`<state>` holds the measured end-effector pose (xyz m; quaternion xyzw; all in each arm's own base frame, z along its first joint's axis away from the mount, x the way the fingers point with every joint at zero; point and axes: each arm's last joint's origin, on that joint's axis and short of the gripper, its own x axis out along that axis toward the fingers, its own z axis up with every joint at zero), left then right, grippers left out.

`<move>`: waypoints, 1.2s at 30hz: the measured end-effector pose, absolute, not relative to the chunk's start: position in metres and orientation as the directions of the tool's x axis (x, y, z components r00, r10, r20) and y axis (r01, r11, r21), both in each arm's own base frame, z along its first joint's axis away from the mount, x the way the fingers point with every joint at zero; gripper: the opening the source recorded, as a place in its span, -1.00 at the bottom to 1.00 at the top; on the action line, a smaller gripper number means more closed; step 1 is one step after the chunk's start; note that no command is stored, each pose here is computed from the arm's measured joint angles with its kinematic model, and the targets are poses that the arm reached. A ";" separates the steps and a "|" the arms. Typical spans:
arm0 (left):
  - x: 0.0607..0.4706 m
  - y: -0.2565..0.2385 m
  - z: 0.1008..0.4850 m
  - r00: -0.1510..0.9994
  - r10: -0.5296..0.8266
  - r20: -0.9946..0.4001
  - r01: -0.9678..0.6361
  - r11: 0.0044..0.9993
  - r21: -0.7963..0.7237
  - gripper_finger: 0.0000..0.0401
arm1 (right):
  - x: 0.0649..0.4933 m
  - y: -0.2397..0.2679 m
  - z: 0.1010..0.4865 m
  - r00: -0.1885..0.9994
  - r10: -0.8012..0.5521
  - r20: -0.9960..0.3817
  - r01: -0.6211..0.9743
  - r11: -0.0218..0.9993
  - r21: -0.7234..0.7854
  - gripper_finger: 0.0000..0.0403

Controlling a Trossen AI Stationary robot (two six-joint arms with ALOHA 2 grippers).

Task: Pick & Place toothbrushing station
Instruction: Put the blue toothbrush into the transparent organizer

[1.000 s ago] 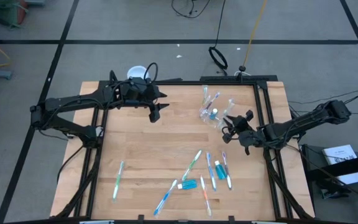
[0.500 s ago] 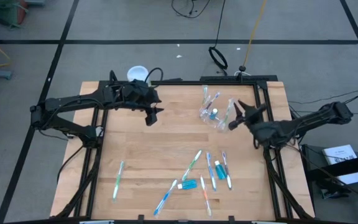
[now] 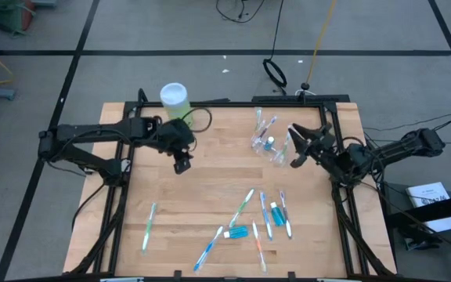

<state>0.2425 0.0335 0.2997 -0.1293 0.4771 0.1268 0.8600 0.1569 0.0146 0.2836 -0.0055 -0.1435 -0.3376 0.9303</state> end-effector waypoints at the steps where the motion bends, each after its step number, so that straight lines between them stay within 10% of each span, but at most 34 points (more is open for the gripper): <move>1: 0.242 0.029 0.299 0.501 0.085 -0.861 -0.341 0.934 -0.106 -0.05 | 0.158 0.014 0.284 0.730 -0.625 0.277 0.633 0.771 0.073 -0.56; 13: 0.232 -0.014 0.258 0.354 -0.048 -0.934 -0.326 0.930 -0.172 -0.05 | 0.169 -0.012 0.281 0.604 -0.739 0.298 0.769 0.639 0.027 -0.56; 24: 0.257 -0.031 0.272 0.620 -0.118 -0.776 -0.301 0.877 -0.375 -0.05 | 0.169 -0.017 0.281 0.583 -0.755 0.301 0.785 0.619 0.030 -0.56; 36: 0.283 -0.041 0.237 0.542 -0.128 -0.831 -0.322 0.882 -0.345 -0.05 | 0.170 -0.017 0.279 0.590 -0.754 0.290 0.776 0.628 0.054 -0.56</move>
